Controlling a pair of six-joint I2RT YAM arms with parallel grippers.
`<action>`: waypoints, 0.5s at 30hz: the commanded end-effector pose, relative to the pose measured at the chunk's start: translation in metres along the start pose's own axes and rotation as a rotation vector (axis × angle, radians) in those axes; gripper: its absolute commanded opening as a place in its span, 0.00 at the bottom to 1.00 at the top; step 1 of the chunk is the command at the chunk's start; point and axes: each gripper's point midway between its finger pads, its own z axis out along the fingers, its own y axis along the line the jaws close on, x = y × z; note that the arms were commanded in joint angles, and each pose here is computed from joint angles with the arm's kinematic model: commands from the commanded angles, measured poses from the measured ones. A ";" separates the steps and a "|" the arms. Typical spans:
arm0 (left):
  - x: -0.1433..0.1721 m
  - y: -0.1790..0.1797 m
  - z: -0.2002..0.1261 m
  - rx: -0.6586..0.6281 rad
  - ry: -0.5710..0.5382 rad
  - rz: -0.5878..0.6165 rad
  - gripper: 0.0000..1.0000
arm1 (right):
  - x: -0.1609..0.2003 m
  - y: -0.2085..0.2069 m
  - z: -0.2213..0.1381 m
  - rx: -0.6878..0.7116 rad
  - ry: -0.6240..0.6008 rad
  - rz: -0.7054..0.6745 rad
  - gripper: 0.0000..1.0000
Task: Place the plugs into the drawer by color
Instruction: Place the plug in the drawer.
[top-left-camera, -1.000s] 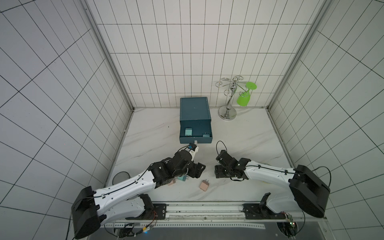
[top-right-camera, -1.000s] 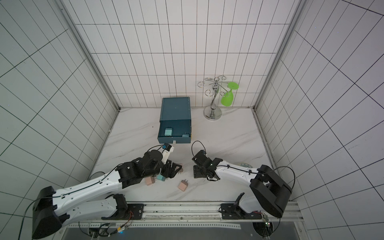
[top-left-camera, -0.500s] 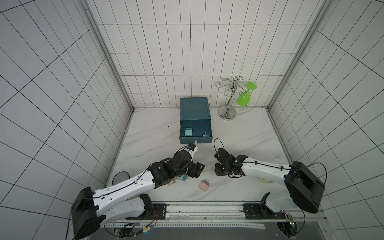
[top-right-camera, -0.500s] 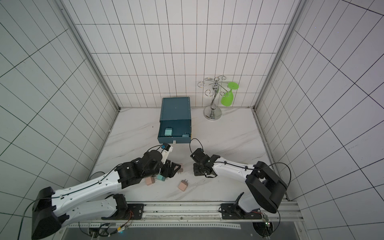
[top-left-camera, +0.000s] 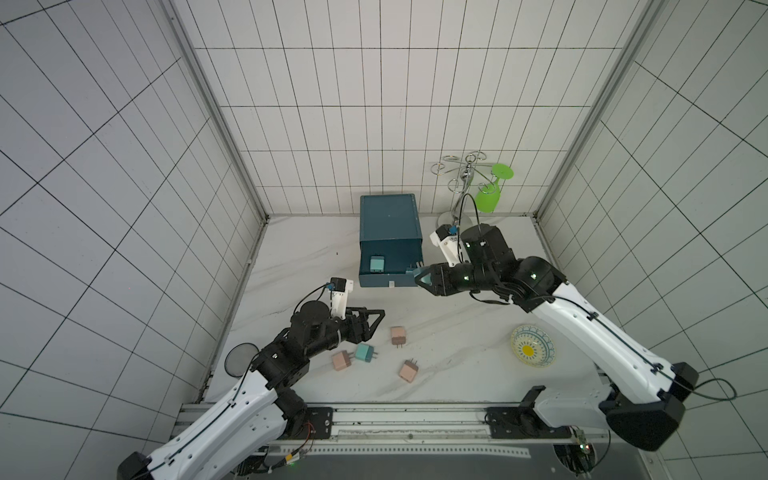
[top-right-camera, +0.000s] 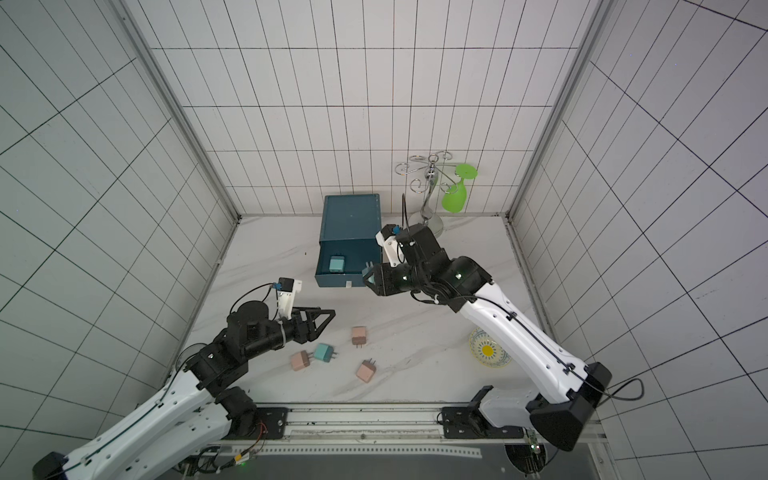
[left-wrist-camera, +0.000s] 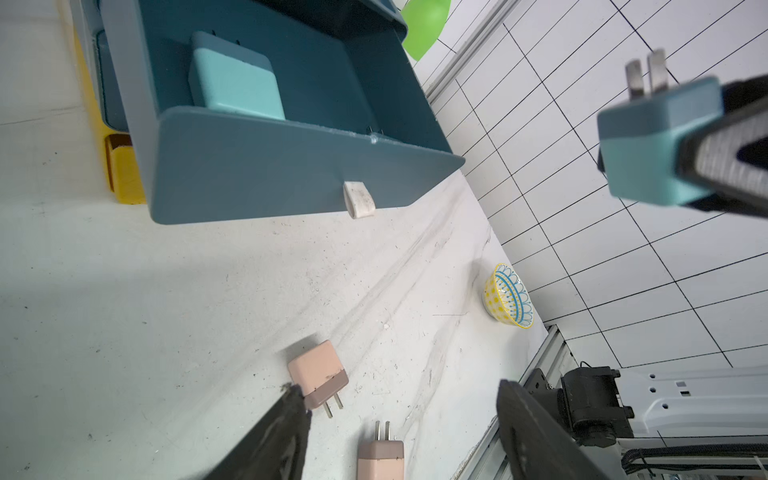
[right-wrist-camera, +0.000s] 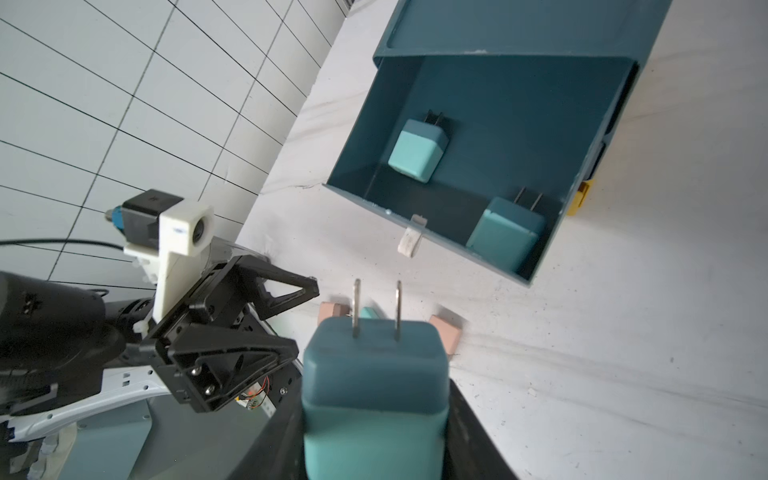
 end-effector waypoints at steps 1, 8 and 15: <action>0.000 0.009 0.004 -0.043 0.010 -0.009 0.75 | -0.002 -0.017 0.021 0.080 0.129 -0.034 0.21; 0.004 0.023 0.010 -0.106 0.030 -0.028 0.78 | -0.032 -0.039 0.069 0.214 0.177 -0.061 0.20; 0.006 0.047 0.012 -0.233 0.043 -0.036 0.80 | -0.037 -0.035 0.114 0.182 0.248 -0.071 0.19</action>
